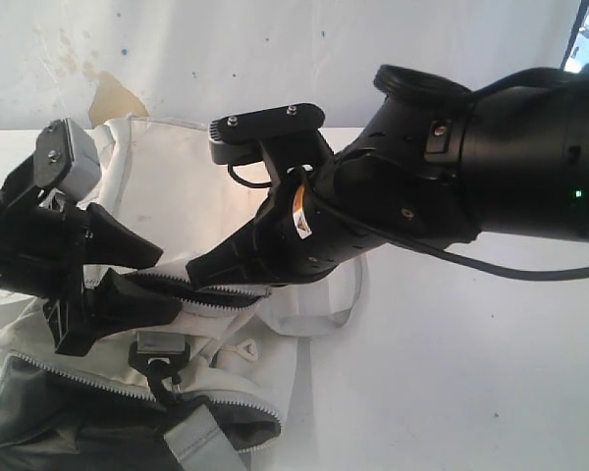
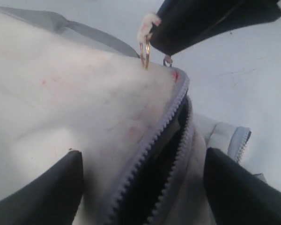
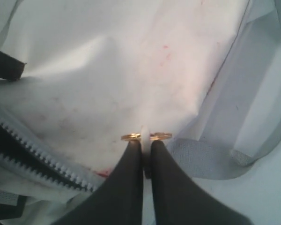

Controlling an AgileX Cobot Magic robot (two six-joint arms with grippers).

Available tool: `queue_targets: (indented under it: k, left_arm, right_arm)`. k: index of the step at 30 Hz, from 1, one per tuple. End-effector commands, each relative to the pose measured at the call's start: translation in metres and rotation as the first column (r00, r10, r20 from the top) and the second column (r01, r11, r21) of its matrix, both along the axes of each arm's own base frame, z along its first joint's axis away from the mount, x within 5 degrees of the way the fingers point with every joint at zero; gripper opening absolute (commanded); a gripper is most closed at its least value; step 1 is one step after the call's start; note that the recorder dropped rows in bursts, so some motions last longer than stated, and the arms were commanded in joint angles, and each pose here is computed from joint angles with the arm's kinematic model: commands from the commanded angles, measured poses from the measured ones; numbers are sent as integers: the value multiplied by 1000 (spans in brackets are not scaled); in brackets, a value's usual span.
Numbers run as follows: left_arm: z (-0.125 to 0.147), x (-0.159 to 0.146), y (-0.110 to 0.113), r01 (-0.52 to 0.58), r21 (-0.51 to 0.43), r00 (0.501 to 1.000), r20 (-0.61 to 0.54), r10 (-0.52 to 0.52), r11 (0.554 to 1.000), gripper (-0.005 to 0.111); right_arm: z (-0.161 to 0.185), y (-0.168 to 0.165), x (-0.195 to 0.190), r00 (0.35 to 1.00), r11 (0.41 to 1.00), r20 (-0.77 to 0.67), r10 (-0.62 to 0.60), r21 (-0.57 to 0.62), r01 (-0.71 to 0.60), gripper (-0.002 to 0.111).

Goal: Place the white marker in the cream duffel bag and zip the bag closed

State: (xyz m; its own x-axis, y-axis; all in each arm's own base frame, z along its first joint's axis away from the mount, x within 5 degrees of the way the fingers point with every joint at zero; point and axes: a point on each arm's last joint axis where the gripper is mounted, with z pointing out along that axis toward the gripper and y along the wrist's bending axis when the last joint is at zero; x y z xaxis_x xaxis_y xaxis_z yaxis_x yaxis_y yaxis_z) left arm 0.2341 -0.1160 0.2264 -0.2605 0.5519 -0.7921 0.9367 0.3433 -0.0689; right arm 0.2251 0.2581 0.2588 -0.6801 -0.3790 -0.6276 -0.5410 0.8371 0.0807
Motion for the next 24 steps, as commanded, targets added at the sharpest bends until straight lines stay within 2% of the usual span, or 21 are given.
queue_targets:
  k: [1,10,11,14,17,22,24]
  left_arm:
    - [-7,1,-1,-22,13,999,-34,22,1000,69]
    - [-11,-3,2,46,72,998,-37,-43,996,17]
    - [-10,-5,0,60,57,997,-50,-57,997,0]
    - [-7,-8,-2,72,8,995,-76,-71,997,0]
    - [-5,-10,-4,44,-44,987,-154,-51,998,0]
    - [-6,-10,-3,16,-34,983,-182,-22,999,0]
    - [-9,-7,-1,-15,11,984,-176,17,1000,0]
  right_arm:
    - [4,-2,0,1000,1000,12,-5,23,5,0]
    - [5,-1,1,1000,999,19,-2,33,1,0]
    - [5,-1,1,1000,999,19,-2,33,1,0]
    - [5,-1,1,1000,1000,24,0,30,-1,0]
    - [5,-9,10,999,999,26,-36,32,36,0]
    - [6,-29,30,992,992,33,-118,39,117,0]
    - [6,-36,37,990,991,49,-135,25,134,0]
